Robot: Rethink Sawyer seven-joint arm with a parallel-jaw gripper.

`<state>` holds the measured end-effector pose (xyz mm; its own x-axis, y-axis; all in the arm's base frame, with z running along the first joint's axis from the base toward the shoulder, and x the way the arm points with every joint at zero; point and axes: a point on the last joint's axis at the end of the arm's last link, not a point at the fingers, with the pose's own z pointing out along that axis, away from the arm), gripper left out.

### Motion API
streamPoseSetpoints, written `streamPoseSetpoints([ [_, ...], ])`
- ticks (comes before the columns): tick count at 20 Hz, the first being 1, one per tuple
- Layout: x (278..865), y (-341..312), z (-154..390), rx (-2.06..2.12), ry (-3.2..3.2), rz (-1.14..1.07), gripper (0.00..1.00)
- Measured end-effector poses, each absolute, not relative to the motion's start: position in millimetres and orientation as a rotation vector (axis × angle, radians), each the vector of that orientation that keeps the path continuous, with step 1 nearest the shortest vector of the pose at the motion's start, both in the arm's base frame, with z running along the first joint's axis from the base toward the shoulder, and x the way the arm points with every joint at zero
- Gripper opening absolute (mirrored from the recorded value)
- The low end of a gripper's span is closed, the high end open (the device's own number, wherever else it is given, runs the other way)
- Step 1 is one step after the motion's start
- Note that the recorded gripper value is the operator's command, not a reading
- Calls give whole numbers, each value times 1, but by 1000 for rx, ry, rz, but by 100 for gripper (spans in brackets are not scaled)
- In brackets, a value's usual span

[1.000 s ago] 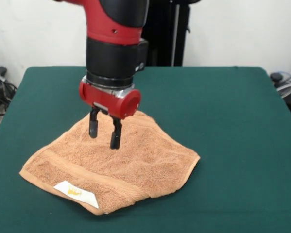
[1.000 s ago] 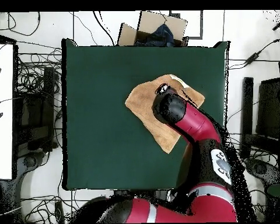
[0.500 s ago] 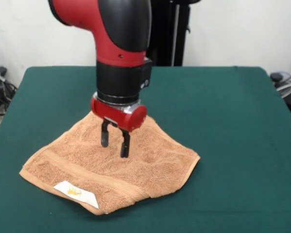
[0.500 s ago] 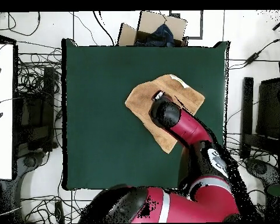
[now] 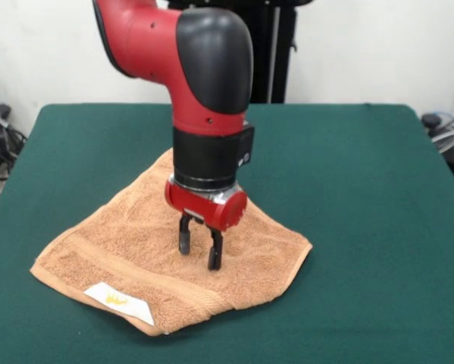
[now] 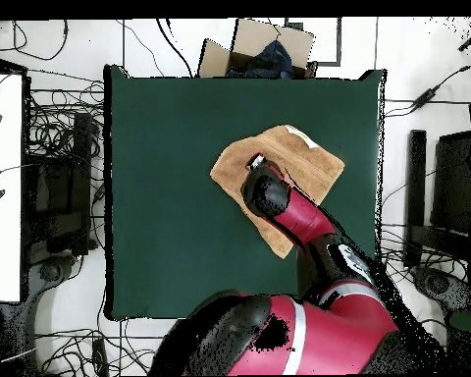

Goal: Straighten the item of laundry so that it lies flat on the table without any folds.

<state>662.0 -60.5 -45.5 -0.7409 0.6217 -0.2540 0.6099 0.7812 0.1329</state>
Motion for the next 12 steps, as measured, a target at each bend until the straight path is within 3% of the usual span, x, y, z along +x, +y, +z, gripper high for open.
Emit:
streamPoseSetpoints([
  [12, 661, -62, -56, 954, 2666, 70, 100],
])
